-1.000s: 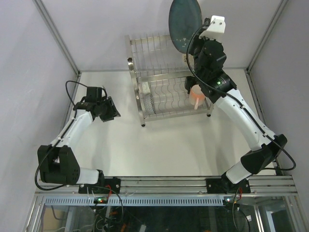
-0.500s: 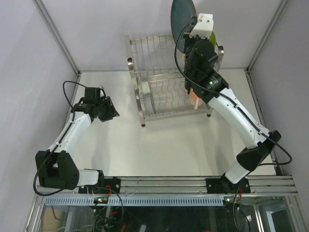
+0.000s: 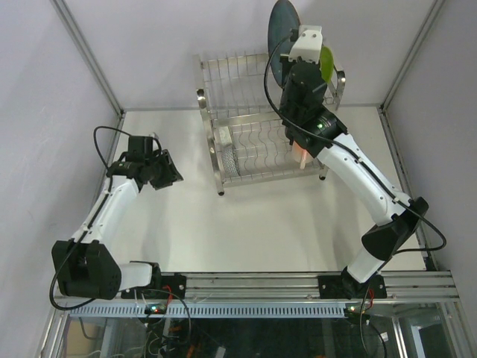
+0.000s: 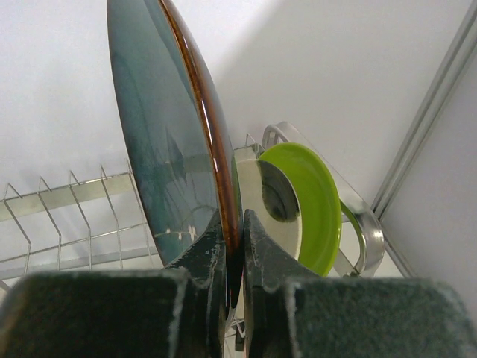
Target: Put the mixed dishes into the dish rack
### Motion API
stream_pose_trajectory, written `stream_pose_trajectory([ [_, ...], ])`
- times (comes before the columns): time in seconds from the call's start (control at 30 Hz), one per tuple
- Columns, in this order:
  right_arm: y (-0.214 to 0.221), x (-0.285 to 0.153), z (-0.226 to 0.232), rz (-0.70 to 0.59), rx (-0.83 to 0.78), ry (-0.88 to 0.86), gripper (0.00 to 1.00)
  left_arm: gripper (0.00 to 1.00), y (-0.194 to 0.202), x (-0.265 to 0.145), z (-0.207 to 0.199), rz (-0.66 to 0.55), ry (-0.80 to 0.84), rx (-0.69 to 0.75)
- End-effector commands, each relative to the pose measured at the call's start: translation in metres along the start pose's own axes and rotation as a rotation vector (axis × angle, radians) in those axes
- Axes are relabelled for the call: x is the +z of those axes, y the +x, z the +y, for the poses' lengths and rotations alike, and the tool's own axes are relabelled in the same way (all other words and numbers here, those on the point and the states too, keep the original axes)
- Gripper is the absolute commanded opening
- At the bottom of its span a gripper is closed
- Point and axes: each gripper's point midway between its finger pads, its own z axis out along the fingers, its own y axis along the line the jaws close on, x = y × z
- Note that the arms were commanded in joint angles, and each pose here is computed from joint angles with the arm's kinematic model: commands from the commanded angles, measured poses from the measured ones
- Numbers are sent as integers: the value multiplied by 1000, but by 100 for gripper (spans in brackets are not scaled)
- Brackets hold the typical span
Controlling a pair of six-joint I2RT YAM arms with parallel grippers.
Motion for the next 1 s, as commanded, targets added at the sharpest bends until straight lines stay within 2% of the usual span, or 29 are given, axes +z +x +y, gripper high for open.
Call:
stream_pose_trajectory([
  [0.0, -62, -6, -19, -153, 255, 11, 0, 46, -6, -10, 2, -40, -5, 23],
  [0.63, -18, -6, -9, -77, 206, 36, 0, 47, -5, -17, 9, -41, -25, 43],
  [0.97, -12, -12, 15, -58, 68, 32, 0, 47, 2, -19, 12, -49, -19, 33],
])
